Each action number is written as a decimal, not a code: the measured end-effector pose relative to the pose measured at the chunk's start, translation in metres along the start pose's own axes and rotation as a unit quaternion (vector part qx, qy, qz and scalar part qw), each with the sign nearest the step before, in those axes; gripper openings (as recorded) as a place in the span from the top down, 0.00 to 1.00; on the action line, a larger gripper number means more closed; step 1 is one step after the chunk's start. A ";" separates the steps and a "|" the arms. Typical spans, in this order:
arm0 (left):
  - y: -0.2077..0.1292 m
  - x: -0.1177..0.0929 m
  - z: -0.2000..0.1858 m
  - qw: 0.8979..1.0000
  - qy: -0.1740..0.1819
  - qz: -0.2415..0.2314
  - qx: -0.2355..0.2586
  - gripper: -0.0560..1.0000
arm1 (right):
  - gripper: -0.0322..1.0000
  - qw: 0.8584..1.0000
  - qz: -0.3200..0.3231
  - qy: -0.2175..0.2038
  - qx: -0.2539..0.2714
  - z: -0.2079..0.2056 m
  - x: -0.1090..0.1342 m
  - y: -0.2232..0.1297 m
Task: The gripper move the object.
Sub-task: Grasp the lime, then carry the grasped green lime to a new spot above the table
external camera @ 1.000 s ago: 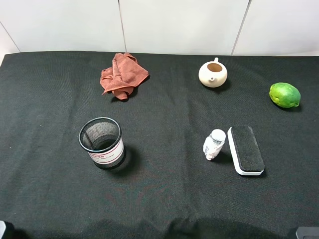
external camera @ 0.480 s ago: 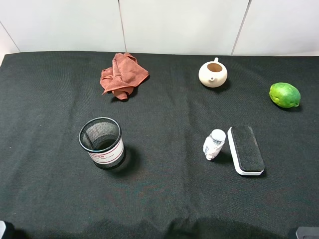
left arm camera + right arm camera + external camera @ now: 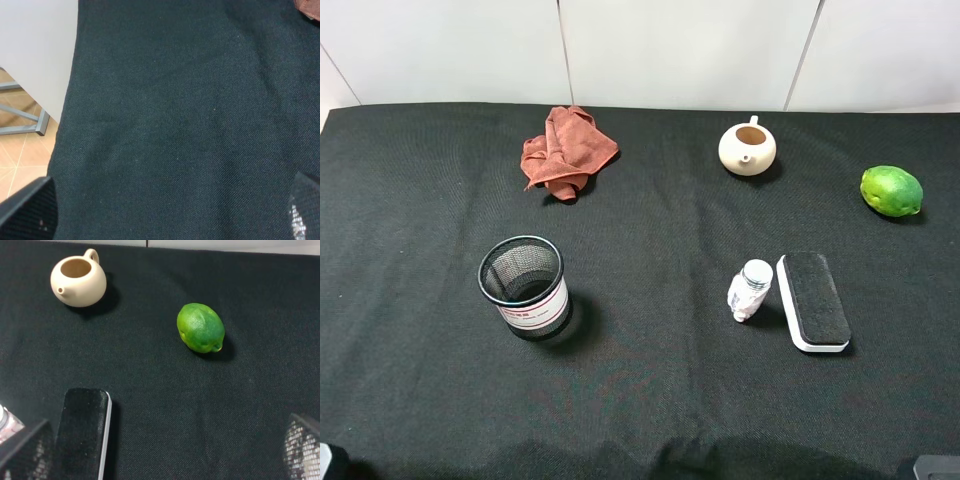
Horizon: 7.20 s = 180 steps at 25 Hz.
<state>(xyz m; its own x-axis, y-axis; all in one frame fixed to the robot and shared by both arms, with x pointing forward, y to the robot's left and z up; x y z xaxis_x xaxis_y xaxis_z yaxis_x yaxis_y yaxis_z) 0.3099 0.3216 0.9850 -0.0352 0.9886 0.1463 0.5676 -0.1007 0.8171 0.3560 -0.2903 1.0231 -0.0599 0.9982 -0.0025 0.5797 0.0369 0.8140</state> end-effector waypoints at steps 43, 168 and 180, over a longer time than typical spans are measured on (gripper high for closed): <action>0.000 0.000 0.000 1.000 0.000 0.000 0.000 0.02 | 0.30 0.940 -0.129 0.038 0.315 0.210 -0.014 0.061; 0.000 0.000 0.000 1.000 0.000 0.000 0.000 0.02 | 0.51 0.925 0.005 0.066 0.374 0.263 -0.028 0.054; 0.000 0.000 0.000 1.000 0.000 0.000 0.000 0.02 | 0.51 0.903 -0.105 0.144 0.391 0.241 0.078 0.050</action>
<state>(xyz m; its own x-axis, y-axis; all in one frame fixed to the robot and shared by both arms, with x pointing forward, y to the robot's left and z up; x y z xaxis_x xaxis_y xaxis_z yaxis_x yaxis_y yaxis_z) 0.3099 0.3216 0.9850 -0.0352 0.9886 0.1463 0.5676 -0.1007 0.8171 0.5756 -0.1994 0.9237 -0.3788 0.9158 0.1334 0.9207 0.3583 0.1545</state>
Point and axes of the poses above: a point on each arm's last joint axis where the gripper is mounted, z pointing out along that axis toward the gripper, x along the wrist's bending axis when the last joint is at zero, y = z × x, the point moved 10 cm from there along z, pointing out along that axis toward the gripper
